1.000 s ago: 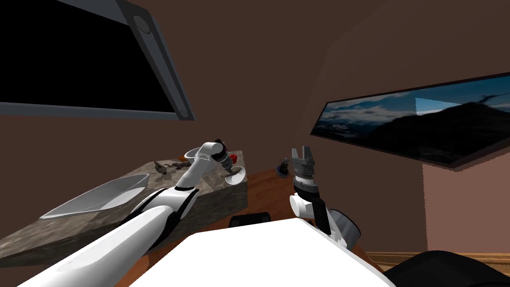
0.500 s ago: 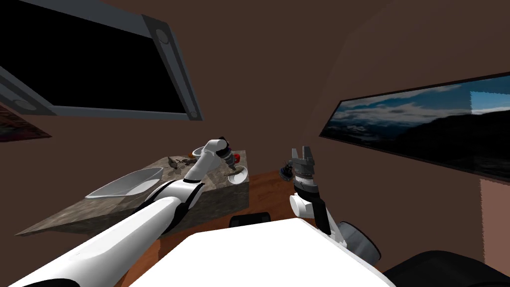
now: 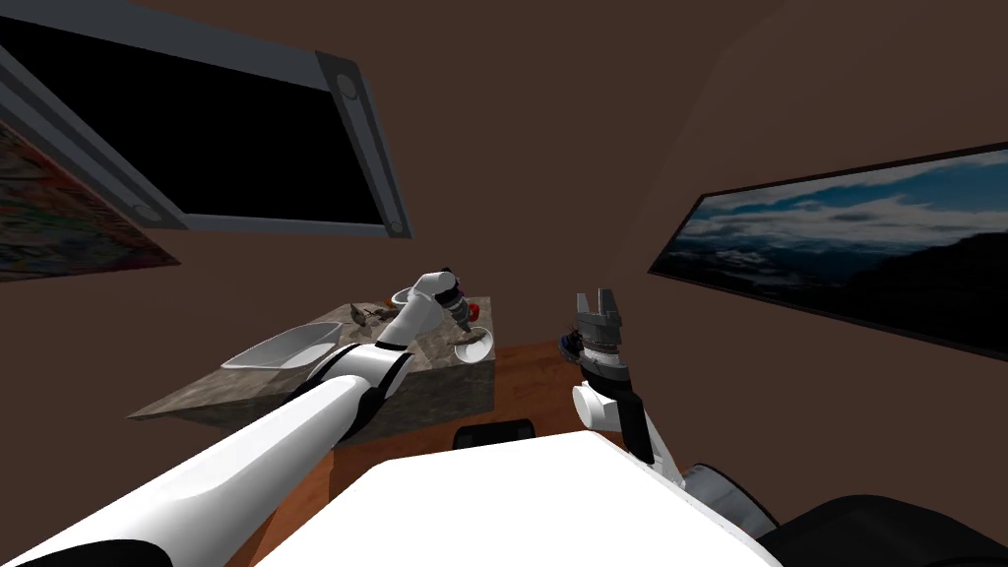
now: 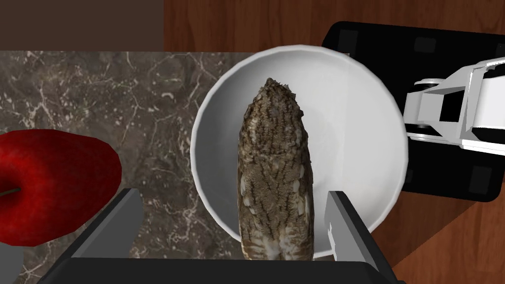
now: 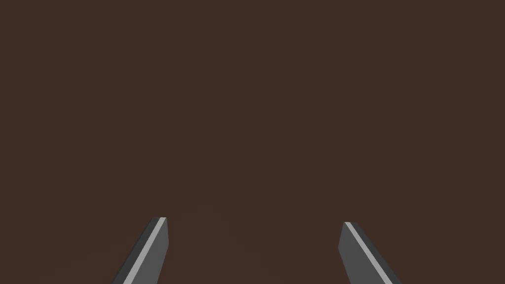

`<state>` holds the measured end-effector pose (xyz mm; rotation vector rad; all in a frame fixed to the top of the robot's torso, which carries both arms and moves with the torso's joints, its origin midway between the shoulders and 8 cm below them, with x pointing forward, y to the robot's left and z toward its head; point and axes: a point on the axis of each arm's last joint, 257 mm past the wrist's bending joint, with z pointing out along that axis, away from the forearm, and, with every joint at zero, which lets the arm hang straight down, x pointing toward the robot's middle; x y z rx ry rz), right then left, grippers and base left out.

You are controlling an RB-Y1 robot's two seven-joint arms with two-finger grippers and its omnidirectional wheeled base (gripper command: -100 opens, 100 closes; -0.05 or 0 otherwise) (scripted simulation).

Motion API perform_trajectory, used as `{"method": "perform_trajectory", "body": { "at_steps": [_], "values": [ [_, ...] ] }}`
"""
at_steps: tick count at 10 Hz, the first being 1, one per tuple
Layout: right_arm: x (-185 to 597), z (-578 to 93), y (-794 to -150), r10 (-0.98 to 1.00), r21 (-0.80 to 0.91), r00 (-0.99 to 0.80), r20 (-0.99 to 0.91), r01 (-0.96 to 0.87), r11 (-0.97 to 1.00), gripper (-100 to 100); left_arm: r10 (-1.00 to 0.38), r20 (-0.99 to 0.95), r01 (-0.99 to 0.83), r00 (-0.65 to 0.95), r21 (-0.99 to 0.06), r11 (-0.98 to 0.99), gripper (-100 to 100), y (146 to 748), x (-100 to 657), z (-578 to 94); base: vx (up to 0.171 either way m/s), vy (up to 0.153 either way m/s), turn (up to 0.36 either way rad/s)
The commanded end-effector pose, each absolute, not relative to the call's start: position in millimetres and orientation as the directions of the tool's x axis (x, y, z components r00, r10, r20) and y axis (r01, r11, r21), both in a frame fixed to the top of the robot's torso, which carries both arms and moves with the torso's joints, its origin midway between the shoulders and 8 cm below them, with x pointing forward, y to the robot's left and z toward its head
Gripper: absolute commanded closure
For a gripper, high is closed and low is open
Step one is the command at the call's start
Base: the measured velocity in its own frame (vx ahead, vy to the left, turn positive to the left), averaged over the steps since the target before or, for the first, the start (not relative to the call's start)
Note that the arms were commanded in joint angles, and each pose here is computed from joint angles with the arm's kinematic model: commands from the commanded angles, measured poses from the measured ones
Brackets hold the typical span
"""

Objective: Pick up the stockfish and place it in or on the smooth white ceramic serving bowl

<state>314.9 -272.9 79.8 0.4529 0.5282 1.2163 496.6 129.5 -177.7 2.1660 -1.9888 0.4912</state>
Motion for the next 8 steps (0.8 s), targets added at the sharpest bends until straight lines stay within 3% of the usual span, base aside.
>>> {"method": "perform_trajectory", "body": {
  "at_steps": [1,2,4,7,8],
  "values": [
    [315,80,-273,0.957,0.591,0.256,-0.138,-0.754,0.287,0,-0.938,0.343,-0.992,0.053,-0.090,-0.088,-100,128,499,-180,0.015,-0.046,0.110],
    [315,80,-273,0.957,0.590,0.255,-0.138,-0.754,0.287,0,-0.937,0.341,-0.993,0.074,-0.063,-0.101,-100,131,497,-187,0.004,-0.014,-0.029],
    [315,80,-273,0.957,0.591,0.256,-0.138,-0.754,0.287,0,-0.934,0.356,-0.994,-0.034,-0.111,-0.006,-100,100,507,-171,0.019,-0.050,0.355],
    [315,80,-273,0.957,0.590,0.255,-0.138,-0.754,0.287,0,-0.936,0.351,-0.998,-0.001,-0.063,-0.023,-100,106,505,-181,0.006,-0.013,0.016],
    [315,80,-273,0.957,0.590,0.255,-0.138,-0.754,0.287,0,-0.927,0.363,-0.993,-0.090,-0.106,0.055,-100,76,511,-170,0.017,-0.041,0.378]
  ]
}}
